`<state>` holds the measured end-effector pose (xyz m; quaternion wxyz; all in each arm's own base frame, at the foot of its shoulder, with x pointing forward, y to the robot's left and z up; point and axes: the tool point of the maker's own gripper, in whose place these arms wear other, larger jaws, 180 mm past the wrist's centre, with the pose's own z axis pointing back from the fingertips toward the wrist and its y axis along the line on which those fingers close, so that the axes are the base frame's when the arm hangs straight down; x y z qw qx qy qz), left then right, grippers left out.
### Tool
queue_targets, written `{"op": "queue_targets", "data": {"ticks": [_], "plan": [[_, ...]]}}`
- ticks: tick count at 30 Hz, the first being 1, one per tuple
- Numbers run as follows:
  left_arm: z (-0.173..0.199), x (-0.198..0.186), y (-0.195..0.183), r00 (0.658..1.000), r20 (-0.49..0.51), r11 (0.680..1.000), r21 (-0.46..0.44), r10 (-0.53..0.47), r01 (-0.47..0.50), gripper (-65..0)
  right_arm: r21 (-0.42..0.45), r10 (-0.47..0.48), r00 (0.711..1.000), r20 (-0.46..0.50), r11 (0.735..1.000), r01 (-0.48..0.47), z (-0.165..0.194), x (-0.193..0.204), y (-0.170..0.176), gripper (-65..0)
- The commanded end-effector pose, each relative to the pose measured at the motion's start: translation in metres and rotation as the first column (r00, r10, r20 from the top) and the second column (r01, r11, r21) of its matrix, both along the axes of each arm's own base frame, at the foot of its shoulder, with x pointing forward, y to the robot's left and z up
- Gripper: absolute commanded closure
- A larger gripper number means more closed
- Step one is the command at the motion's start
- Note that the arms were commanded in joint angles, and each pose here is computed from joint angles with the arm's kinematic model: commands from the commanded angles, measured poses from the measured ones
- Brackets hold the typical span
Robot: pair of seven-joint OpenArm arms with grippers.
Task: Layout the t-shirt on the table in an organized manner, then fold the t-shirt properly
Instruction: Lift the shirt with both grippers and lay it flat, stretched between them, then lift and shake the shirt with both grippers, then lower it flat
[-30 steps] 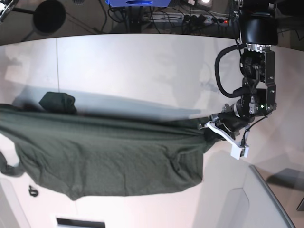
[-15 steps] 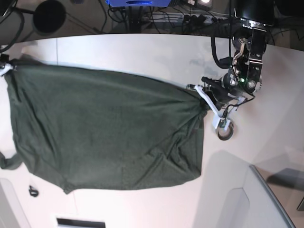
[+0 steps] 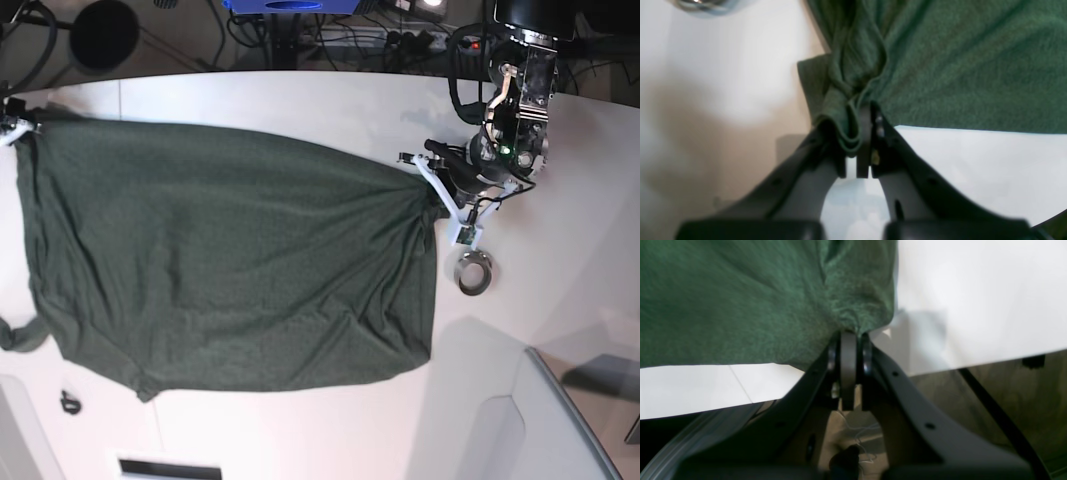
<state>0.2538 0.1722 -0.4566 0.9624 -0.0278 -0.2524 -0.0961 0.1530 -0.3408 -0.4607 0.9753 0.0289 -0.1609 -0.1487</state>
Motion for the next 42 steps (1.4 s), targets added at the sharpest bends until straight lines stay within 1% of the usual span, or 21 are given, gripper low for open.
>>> {"op": "queue_targets", "data": {"ticks": [1, 8, 15, 20, 23, 25, 26, 27, 29, 31, 33, 35, 37, 38, 40, 41, 42], "plan": [[0.008, 0.008, 0.003, 0.999, 0.036, 1.000, 0.005, -0.001, 0.001, 0.0, -0.025, 0.001, 1.000, 0.011, 1.000, -0.001, 0.007, 0.002, -0.010, -0.3], [-0.003, 0.001, 0.008, 1.000, -0.001, 1.000, 0.010, 0.012, -0.012, 0.0, -0.024, 0.002, 1.000, 0.015, 1.000, -0.001, 0.008, 0.004, -0.009, -0.3], [0.000, 0.003, 0.008, 1.000, 0.009, 1.000, 0.010, 0.014, -0.015, 0.0, -0.028, 0.005, 1.000, 0.021, 1.000, -0.004, 0.010, 0.005, -0.010, -0.3], [0.022, 0.019, 0.003, 0.997, 0.082, 1.000, 0.002, 0.000, 0.000, 0.0, -0.058, 0.024, 0.998, 0.054, 0.998, -0.021, 0.023, 0.015, -0.011, -0.3], [0.041, 0.030, -0.003, 0.990, 0.143, 1.000, -0.003, -0.012, 0.013, 0.0, -0.103, 0.052, 0.993, 0.106, 0.994, -0.041, 0.041, 0.028, -0.013, -0.3], [0.056, 0.048, -0.006, 0.982, 0.189, 1.000, -0.010, -0.014, 0.016, 0.0, -0.121, 0.071, 0.989, 0.131, 0.991, -0.055, 0.051, 0.037, -0.012, -0.3], [0.059, 0.054, -0.007, 0.981, 0.191, 1.000, -0.009, -0.013, 0.015, 0.0, -0.129, 0.073, 0.987, 0.145, 0.990, -0.055, 0.057, 0.044, -0.012, -0.3], [0.062, 0.058, -0.007, 0.984, 0.177, 1.000, -0.005, -0.013, 0.014, 0.0, -0.128, 0.057, 0.988, 0.140, 0.991, -0.039, 0.060, 0.048, -0.014, -0.3], [0.066, 0.061, -0.013, 0.989, 0.147, 1.000, -0.010, -0.012, 0.013, 0.0, -0.116, 0.005, 0.994, 0.105, 0.993, 0.008, 0.059, 0.043, -0.018, -0.3], [0.063, 0.058, -0.014, 0.992, 0.125, 1.000, -0.007, -0.014, 0.015, 0.0, -0.113, -0.004, 0.996, 0.084, 0.993, 0.014, 0.055, 0.033, -0.017, -0.3], [0.051, 0.042, -0.011, 0.996, 0.084, 1.000, 0.000, -0.014, 0.014, 0.0, -0.112, -0.003, 0.998, 0.056, 0.994, 0.009, 0.049, 0.021, -0.016, -0.5], [0.040, 0.026, -0.009, 0.999, 0.044, 1.000, 0.004, -0.015, 0.015, 0.0, -0.117, -0.004, 0.999, 0.049, 0.993, 0.010, 0.045, 0.011, -0.017, -0.5], [0.029, 0.006, 0.002, 1.000, -0.002, 0.999, 0.032, -0.020, 0.020, 0.0, -0.122, -0.004, 0.999, 0.044, 0.993, 0.009, 0.043, 0.005, -0.018, -0.5], [0.023, -0.002, 0.005, 1.000, -0.024, 0.999, 0.039, -0.020, 0.021, 0.0, -0.122, -0.009, 0.999, 0.046, 0.992, 0.015, 0.042, 0.005, -0.019, -0.5], [0.020, -0.007, 0.010, 0.999, -0.039, 0.999, 0.050, -0.020, 0.022, 0.0, -0.121, -0.006, 0.999, 0.047, 0.993, 0.011, 0.041, 0.007, -0.018, -0.5], [0.019, -0.006, 0.011, 0.999, -0.041, 0.998, 0.052, -0.019, 0.021, 0.0, -0.116, -0.006, 0.998, 0.056, 0.993, 0.013, 0.042, 0.013, -0.017, -0.5], [0.021, 0.000, 0.010, 0.999, -0.031, 0.999, 0.050, -0.017, 0.018, 0.0, -0.108, -0.011, 0.996, 0.085, 0.994, 0.020, 0.045, 0.028, -0.018, -0.5]]}}
